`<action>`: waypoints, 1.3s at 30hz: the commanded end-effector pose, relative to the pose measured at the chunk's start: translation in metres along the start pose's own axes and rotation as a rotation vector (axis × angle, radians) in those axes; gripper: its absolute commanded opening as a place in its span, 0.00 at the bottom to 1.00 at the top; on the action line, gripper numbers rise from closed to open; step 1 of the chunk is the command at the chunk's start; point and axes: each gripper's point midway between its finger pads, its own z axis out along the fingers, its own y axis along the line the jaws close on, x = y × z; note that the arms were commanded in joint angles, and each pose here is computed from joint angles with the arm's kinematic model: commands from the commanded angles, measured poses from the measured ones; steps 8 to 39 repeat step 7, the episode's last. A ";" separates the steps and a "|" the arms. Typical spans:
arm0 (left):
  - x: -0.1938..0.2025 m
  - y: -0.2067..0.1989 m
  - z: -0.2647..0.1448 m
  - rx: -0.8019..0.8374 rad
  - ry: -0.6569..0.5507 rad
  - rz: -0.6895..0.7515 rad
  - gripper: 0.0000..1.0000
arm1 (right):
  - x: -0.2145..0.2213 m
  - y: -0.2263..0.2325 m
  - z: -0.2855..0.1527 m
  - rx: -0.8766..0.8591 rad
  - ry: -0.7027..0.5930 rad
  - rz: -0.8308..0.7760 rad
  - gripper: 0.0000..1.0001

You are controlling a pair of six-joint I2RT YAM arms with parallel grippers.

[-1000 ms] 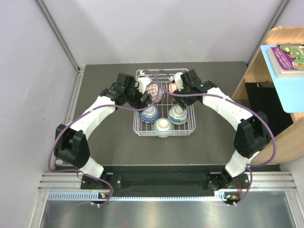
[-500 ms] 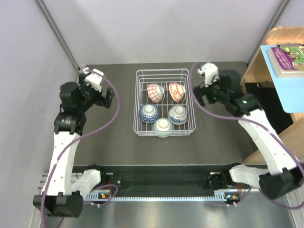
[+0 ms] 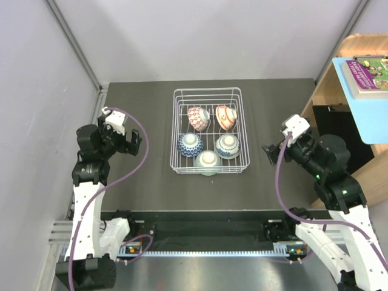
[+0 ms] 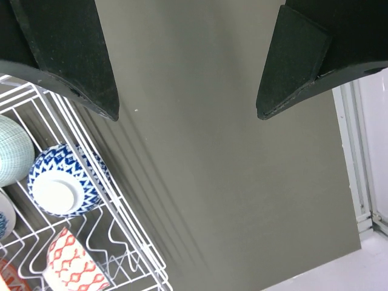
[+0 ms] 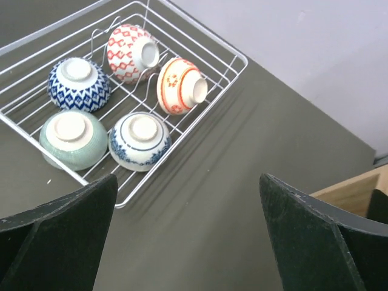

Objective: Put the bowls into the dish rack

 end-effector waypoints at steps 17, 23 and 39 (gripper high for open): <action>-0.025 -0.004 -0.006 0.038 -0.087 0.010 0.99 | -0.008 0.007 0.007 -0.067 -0.026 -0.015 1.00; -0.025 -0.004 -0.006 0.038 -0.087 0.010 0.99 | -0.008 0.007 0.007 -0.067 -0.026 -0.015 1.00; -0.025 -0.004 -0.006 0.038 -0.087 0.010 0.99 | -0.008 0.007 0.007 -0.067 -0.026 -0.015 1.00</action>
